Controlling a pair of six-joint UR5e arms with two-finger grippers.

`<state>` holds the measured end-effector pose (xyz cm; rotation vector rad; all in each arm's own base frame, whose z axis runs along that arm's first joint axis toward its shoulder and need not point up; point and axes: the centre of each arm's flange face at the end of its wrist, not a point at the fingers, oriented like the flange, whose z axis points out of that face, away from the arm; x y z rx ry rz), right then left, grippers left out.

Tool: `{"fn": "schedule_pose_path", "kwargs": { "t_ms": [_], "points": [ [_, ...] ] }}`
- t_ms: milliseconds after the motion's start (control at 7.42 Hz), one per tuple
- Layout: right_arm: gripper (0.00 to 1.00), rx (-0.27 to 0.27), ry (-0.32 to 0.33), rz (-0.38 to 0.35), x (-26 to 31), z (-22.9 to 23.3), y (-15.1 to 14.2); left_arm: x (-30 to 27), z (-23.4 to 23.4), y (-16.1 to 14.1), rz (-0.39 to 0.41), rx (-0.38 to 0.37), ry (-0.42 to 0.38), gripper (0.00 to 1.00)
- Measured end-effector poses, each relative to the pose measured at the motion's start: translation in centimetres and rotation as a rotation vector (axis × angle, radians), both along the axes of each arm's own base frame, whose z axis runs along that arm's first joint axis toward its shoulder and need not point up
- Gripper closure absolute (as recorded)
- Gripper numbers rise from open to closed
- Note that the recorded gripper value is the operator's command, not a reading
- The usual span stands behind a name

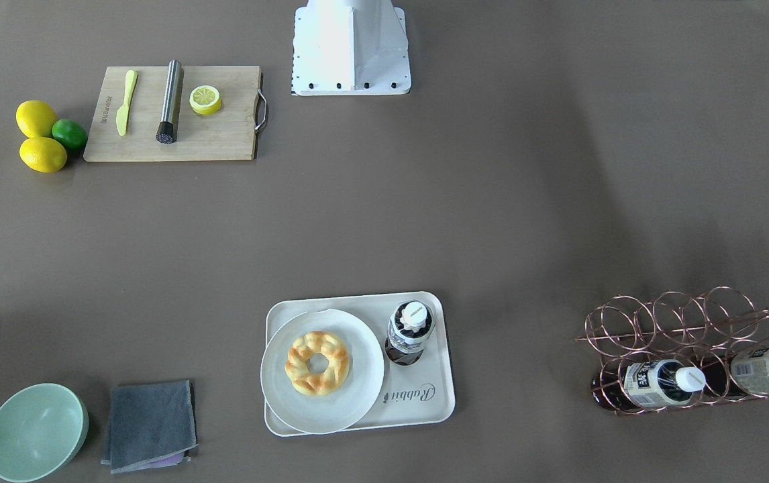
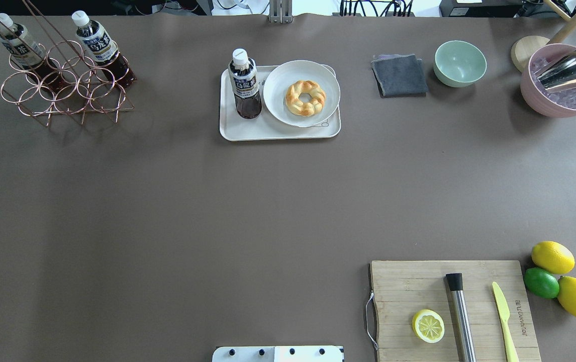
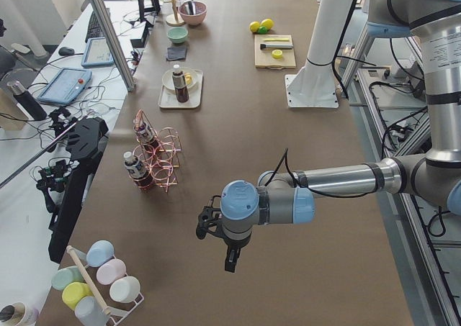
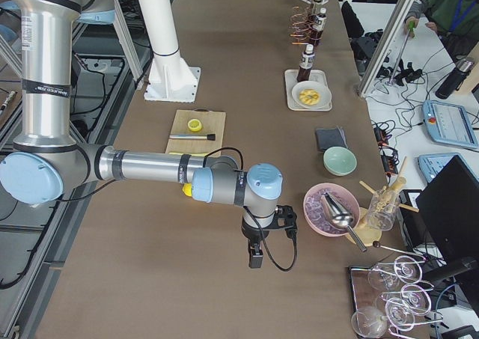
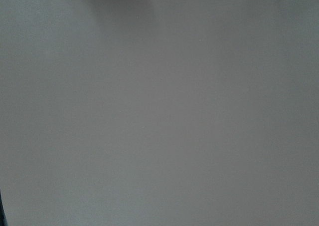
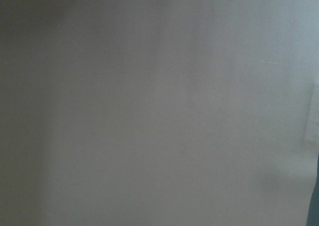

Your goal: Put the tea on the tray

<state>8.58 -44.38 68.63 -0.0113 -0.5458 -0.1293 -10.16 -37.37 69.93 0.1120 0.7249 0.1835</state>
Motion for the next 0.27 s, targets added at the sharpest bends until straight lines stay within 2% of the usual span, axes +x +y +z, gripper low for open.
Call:
{"fn": "schedule_pose_path", "kwargs": {
  "t_ms": [270],
  "points": [
    [0.00, 0.000, 0.003, 0.000, 0.03, 0.02, 0.00, 0.00, -0.03, -0.02, -0.001, 0.000, 0.000, 0.00]
  ]
}}
